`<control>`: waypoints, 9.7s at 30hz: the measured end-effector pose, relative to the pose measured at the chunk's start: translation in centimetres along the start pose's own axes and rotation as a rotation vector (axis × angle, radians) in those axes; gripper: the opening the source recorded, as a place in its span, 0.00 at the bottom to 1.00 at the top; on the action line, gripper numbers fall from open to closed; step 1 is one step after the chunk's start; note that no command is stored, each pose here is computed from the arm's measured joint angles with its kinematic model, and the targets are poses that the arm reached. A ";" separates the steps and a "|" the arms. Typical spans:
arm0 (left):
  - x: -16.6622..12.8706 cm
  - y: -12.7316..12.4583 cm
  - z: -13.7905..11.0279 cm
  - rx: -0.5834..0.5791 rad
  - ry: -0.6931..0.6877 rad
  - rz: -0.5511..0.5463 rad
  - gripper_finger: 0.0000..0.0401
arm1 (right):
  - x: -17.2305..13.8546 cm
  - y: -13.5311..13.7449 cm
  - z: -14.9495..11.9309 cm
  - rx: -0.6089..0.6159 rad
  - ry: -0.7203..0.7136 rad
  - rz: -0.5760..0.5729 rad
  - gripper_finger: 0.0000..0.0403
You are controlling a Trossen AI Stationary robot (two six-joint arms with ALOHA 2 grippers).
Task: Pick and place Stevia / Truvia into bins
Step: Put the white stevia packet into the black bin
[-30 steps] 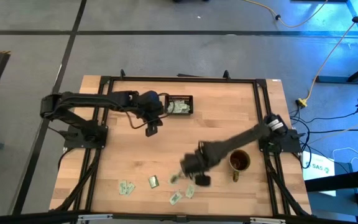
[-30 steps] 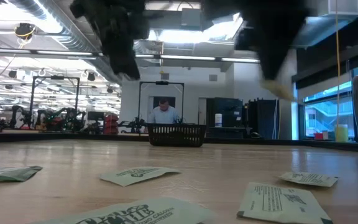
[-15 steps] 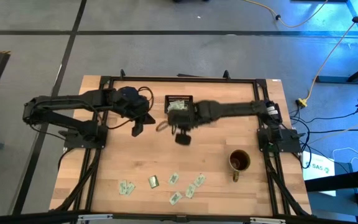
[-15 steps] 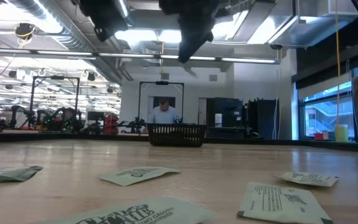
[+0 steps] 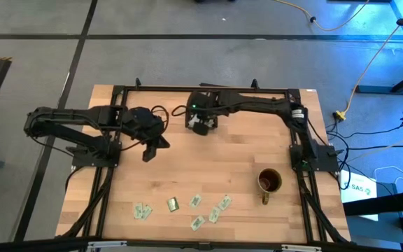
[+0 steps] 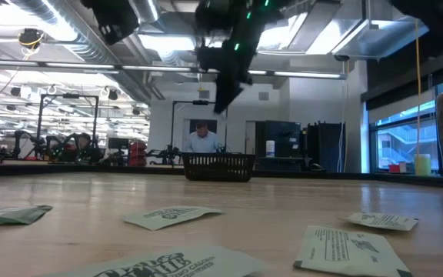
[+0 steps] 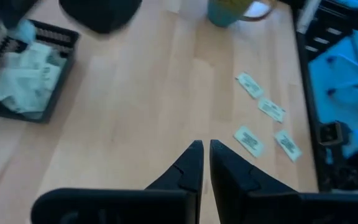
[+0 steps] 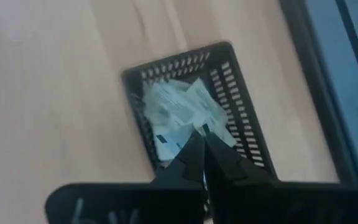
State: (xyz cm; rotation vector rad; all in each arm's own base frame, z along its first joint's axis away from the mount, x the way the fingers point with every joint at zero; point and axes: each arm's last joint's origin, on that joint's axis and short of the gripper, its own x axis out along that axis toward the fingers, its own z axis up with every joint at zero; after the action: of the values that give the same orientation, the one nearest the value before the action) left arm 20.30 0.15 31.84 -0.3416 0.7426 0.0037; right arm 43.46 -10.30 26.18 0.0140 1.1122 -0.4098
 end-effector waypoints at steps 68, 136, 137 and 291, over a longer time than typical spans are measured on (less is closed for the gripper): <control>8.7 -13.5 -14.0 0.604 0.754 -0.066 0.25 | 0.1 6.3 -0.3 0.069 -0.124 0.148 0.23; 6.1 0.9 -0.9 0.115 0.186 0.407 0.01 | -7.8 13.0 -4.6 -0.138 0.056 0.361 0.23; 6.1 1.5 -0.4 0.119 0.161 0.413 0.01 | -7.8 13.3 -4.8 -0.135 0.054 0.364 0.23; 4.8 -10.8 -6.9 0.080 0.468 0.134 0.10 | 5.3 -3.3 -5.1 0.056 -0.088 0.111 0.00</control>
State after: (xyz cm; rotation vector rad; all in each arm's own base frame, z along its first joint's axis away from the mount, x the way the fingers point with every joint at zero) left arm 20.66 -12.70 27.22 -0.2158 1.2249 0.0206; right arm 39.94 -13.95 19.85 0.1051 1.0082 -0.3391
